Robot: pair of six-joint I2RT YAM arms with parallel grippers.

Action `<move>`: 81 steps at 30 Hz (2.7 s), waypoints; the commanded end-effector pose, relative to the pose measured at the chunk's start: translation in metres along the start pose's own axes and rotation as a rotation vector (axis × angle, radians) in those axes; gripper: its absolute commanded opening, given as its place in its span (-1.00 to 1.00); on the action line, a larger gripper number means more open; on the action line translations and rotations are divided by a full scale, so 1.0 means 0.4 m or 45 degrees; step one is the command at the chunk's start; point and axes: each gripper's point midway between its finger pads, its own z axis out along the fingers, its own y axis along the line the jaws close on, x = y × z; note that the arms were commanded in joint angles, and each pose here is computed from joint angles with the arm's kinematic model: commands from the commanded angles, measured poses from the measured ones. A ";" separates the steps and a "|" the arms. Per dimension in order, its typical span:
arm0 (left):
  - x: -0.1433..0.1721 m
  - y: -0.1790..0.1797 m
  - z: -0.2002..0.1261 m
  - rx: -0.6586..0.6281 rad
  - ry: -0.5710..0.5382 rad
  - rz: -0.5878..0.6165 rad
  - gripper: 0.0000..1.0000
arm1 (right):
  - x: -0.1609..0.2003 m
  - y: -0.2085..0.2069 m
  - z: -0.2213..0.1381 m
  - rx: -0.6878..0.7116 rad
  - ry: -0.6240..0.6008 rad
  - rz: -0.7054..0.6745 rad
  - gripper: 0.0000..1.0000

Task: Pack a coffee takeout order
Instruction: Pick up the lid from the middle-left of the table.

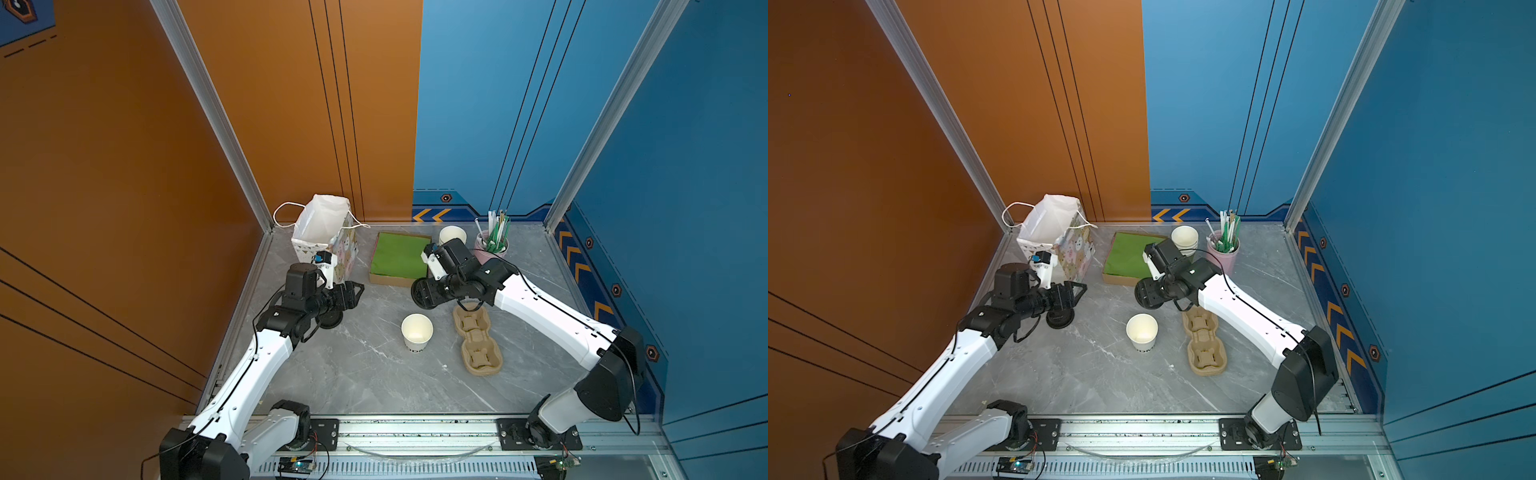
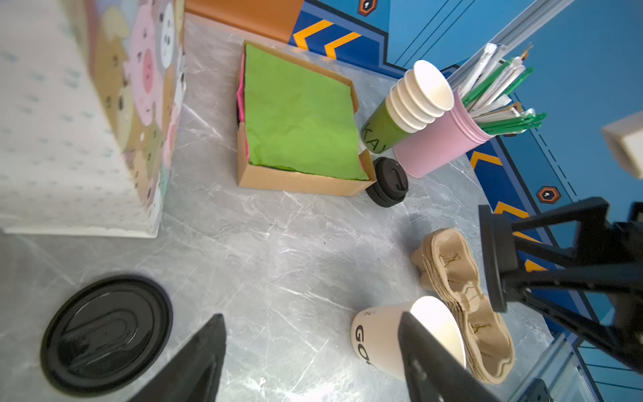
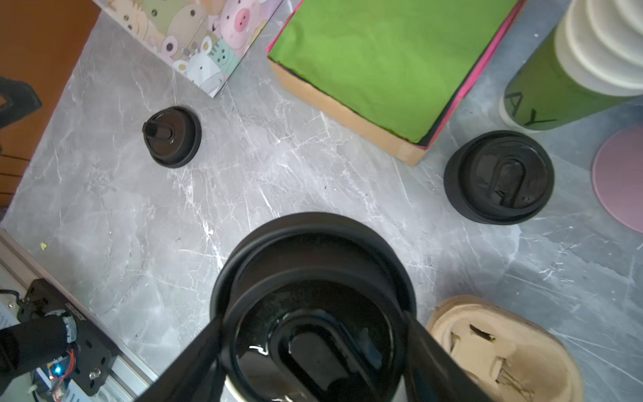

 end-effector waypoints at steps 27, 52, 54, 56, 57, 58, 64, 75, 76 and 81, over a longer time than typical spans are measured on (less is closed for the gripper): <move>0.106 0.320 0.059 -0.912 0.271 -0.057 0.84 | 0.037 -0.026 -0.041 0.075 0.044 -0.106 0.46; 0.210 0.387 0.174 -0.812 0.374 -0.204 0.79 | 0.046 -0.043 -0.052 0.069 0.016 -0.060 0.46; 0.215 0.390 0.176 -0.813 0.387 -0.203 0.77 | 0.047 -0.044 -0.051 0.072 0.018 -0.059 0.46; 0.219 0.397 0.177 -0.821 0.394 -0.205 0.75 | 0.048 -0.044 -0.052 0.072 0.018 -0.057 0.46; 0.222 0.399 0.178 -0.821 0.399 -0.207 0.75 | 0.047 -0.044 -0.053 0.071 0.016 -0.055 0.46; 0.224 0.403 0.179 -0.825 0.405 -0.212 0.75 | 0.049 -0.044 -0.052 0.072 0.018 -0.055 0.46; 0.233 0.412 0.182 -0.832 0.422 -0.220 0.56 | 0.051 -0.047 -0.052 0.076 0.019 -0.054 0.46; 0.248 0.418 0.194 -0.823 0.455 -0.235 0.51 | 0.054 -0.048 -0.048 0.079 0.026 -0.054 0.46; 0.250 0.420 0.193 -0.826 0.459 -0.238 0.51 | 0.054 -0.049 -0.048 0.079 0.025 -0.053 0.46; 0.260 0.422 0.196 -0.825 0.473 -0.248 0.50 | 0.056 -0.050 -0.047 0.081 0.028 -0.055 0.46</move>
